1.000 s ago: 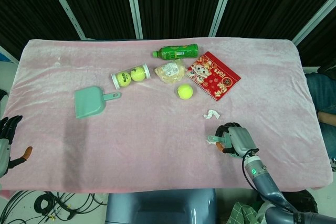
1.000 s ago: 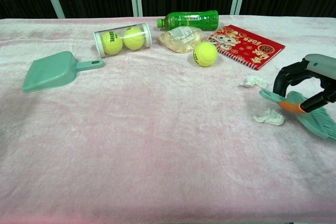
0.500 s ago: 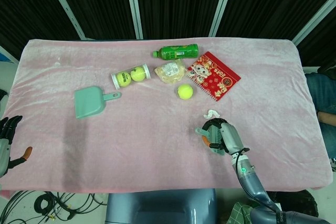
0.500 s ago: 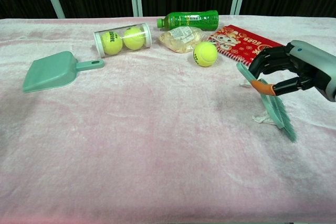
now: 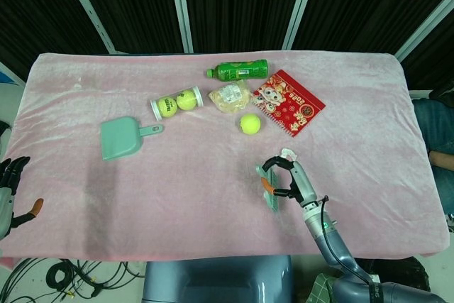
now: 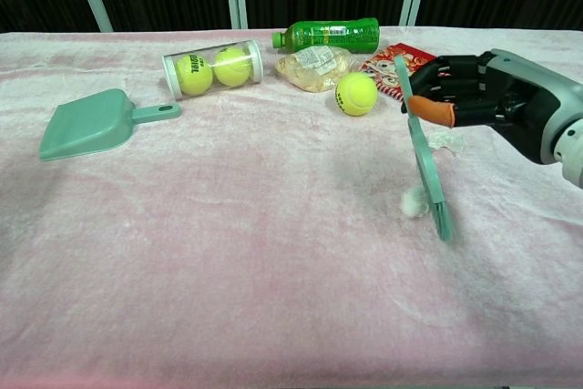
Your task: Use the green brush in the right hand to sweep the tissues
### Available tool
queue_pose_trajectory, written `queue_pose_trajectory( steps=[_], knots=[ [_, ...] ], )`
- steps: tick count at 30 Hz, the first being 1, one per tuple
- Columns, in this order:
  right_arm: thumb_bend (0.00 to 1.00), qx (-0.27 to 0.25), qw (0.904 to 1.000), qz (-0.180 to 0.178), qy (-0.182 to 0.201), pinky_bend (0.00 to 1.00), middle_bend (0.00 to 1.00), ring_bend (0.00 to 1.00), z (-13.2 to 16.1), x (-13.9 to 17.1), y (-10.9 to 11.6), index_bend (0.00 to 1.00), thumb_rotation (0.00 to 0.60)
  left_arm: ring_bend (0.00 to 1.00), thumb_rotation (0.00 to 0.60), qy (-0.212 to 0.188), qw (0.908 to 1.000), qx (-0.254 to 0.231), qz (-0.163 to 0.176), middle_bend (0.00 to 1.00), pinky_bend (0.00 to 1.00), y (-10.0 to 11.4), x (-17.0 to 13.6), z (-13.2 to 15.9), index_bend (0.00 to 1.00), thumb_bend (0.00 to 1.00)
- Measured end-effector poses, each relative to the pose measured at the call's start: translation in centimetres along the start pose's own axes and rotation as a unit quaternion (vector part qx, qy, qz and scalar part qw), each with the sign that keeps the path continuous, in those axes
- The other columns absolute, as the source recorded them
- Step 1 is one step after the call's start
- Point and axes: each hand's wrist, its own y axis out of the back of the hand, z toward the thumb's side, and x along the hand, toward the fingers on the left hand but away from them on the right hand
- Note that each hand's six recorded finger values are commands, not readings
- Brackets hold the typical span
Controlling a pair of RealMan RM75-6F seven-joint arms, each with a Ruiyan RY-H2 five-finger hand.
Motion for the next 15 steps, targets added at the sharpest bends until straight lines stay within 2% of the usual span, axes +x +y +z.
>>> queue_pose_trajectory(
  steps=[4,9,12,15],
  knots=[
    [0.42,-0.074,0.9968,0.015,0.027,0.19,0.57,0.29,1.3,-0.2,0.1,0.73,0.600,0.01,0.600,0.001,1.0000,-0.002,-0.002,0.08,0.00,0.0,0.0,0.0,0.10,0.31],
    [0.43,-0.155,0.9858,0.035,0.056,0.19,0.57,0.29,2.8,-0.4,1.1,0.73,0.600,0.01,0.600,0.000,1.0000,-0.003,-0.001,0.08,0.00,0.0,0.0,0.0,0.10,0.31],
    [0.43,-0.167,0.9826,0.041,0.071,0.19,0.57,0.29,3.5,-0.6,2.2,0.73,0.600,0.01,0.600,0.000,1.0000,-0.002,-0.001,0.08,0.00,0.0,0.0,0.0,0.10,0.31],
    [0.43,-0.138,0.9866,0.033,0.080,0.19,0.57,0.29,3.6,-1.1,3.5,0.73,0.600,0.01,0.600,0.001,1.0000,-0.003,0.000,0.08,0.00,0.1,0.0,0.0,0.10,0.31]
  ],
)
